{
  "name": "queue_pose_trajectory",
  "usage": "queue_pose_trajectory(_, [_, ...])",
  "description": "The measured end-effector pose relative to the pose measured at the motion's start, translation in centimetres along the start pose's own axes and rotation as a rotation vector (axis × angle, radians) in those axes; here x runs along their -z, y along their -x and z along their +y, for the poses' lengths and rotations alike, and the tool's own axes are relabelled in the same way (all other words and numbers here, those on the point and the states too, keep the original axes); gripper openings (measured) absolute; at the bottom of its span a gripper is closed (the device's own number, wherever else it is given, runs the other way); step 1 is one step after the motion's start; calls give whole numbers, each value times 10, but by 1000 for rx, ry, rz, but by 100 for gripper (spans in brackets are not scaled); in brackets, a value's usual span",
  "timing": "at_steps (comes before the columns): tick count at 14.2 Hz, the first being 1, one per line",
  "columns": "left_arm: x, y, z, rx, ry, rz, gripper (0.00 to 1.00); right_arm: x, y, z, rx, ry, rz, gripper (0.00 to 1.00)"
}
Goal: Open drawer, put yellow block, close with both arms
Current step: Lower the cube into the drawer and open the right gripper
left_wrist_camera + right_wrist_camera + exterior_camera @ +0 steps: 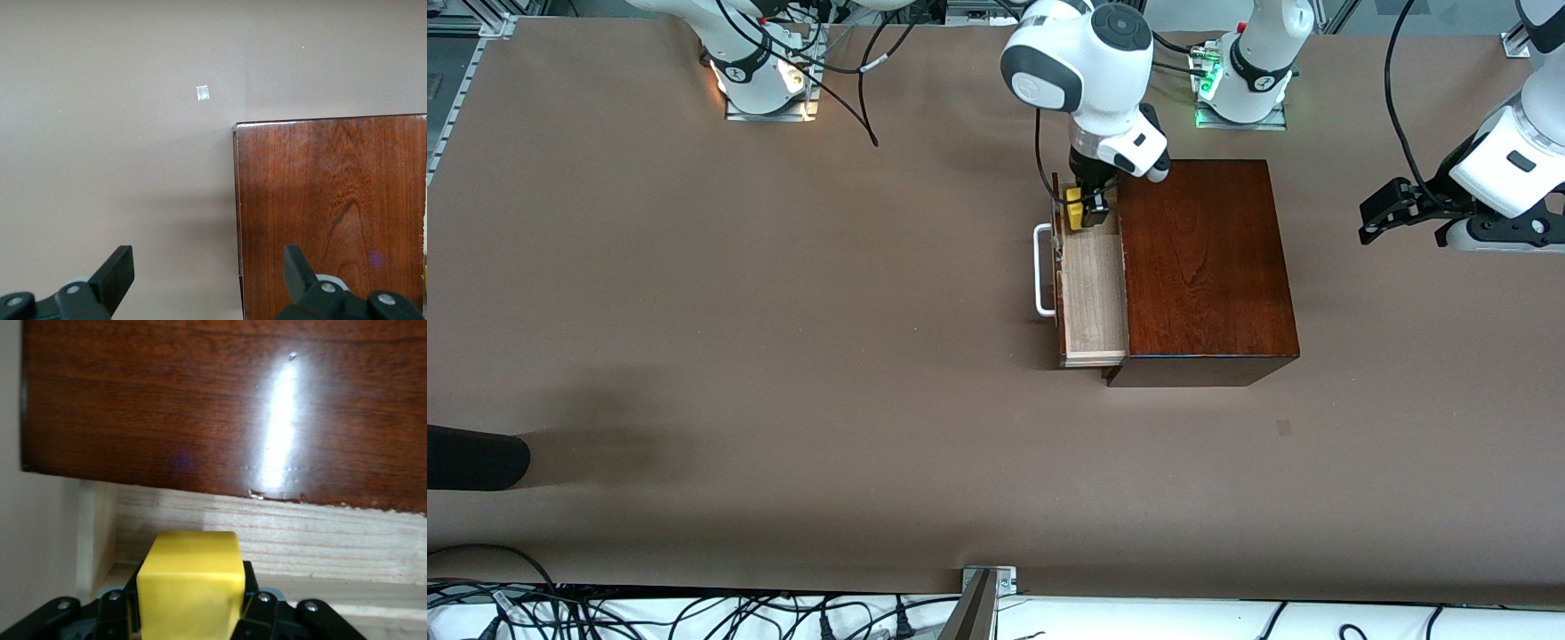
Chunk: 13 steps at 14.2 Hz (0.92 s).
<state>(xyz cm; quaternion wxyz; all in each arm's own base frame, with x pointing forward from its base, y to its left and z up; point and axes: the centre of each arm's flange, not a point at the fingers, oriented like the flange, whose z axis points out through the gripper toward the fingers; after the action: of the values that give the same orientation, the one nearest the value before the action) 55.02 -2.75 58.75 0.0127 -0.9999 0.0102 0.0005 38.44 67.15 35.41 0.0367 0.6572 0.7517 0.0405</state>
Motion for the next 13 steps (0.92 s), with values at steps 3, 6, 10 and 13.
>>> queue_pose_trajectory(3, [0,0,0,0,0,1,100,-10,-1,0,1,-5,-1,56])
queue_pose_trajectory(6, [2,0,1,-1,0,4,100,-23,-2,0,2,-9,-4,56])
queue_pose_trajectory(10, [2,0,1,-2,0,5,100,-35,2,8,-9,5,-4,56])
queue_pose_trajectory(13, [2,0,2,-3,0,5,100,-37,4,13,-24,13,0,56])
